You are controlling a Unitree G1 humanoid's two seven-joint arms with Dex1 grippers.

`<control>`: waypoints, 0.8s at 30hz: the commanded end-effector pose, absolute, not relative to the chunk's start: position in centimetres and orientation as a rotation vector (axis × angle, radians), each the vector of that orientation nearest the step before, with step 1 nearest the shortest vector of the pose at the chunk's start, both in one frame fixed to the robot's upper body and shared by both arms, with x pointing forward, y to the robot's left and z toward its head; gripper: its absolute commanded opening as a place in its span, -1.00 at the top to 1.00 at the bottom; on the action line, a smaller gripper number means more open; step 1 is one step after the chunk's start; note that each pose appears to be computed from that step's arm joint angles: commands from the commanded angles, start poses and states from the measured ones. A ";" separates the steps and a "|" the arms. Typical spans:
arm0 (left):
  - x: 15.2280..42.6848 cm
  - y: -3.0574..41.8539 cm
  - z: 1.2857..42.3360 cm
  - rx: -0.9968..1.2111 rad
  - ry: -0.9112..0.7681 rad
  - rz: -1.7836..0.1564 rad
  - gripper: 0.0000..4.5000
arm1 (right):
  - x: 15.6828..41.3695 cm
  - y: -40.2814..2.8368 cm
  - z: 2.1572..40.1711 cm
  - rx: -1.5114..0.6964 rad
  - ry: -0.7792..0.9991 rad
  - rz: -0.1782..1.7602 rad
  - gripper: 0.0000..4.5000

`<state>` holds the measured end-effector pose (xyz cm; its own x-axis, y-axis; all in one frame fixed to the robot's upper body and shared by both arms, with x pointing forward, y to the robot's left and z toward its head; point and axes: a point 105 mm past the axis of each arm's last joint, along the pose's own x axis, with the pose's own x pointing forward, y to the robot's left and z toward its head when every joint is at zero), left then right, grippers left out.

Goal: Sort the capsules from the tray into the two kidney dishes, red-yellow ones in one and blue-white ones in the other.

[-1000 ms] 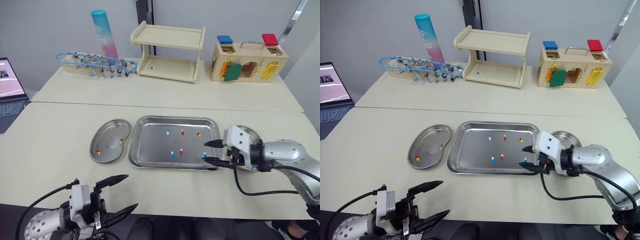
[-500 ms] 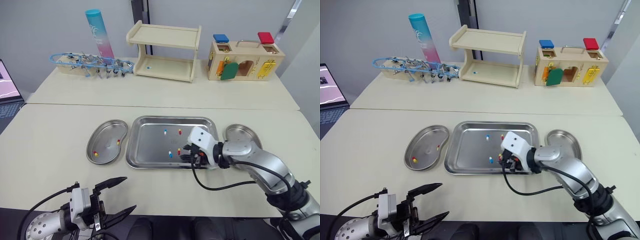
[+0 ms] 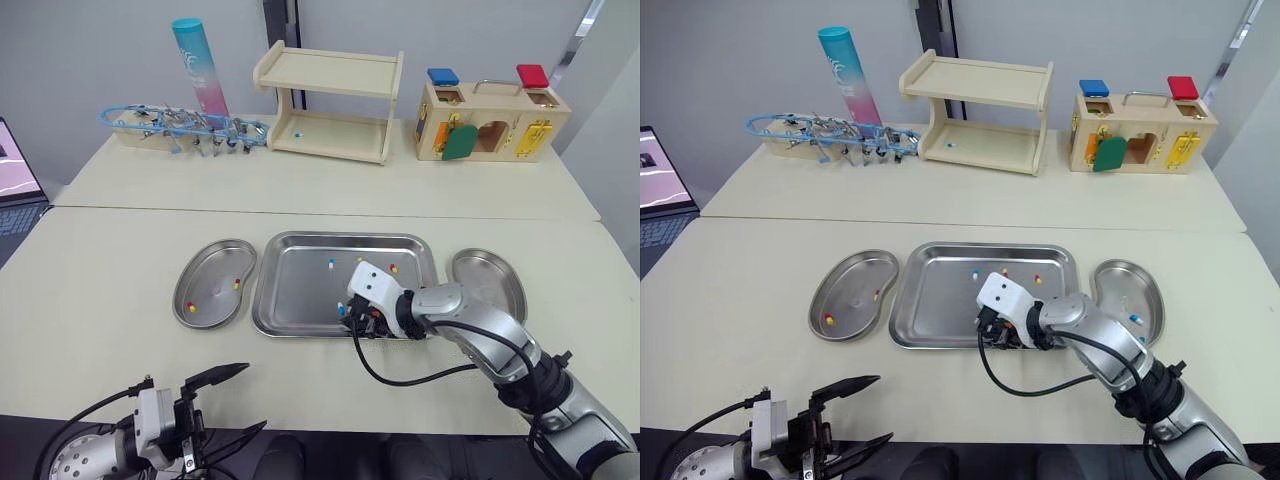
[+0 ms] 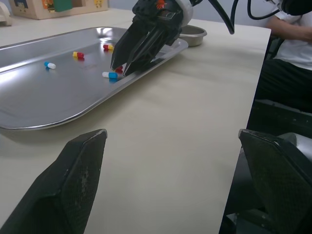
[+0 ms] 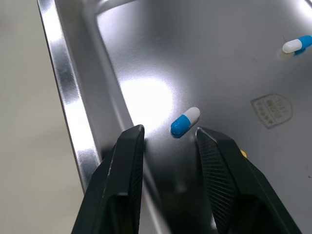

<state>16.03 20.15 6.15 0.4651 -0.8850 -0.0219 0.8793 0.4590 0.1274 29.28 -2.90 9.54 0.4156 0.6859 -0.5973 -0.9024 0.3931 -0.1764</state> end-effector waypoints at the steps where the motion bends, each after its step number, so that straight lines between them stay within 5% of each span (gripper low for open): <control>1: 16.0 20.1 7.6 0.144 -0.103 -1.085 -1.00 | 29.6 -2.0 10.2 -0.543 0.425 1.058 0.16; 15: 17.2 19.0 8.5 0.158 -0.112 -1.086 -1.00 | 30.5 -1.8 9.3 -0.614 0.410 1.044 0.16; 22: 17.6 18.5 9.0 0.163 -0.111 -1.083 -1.00 | 30.4 -1.7 9.4 -0.643 0.389 1.071 0.95; 24: 17.7 18.5 9.2 0.164 -0.110 -1.083 -1.00 | 30.2 -1.4 9.7 -0.641 0.372 1.087 0.99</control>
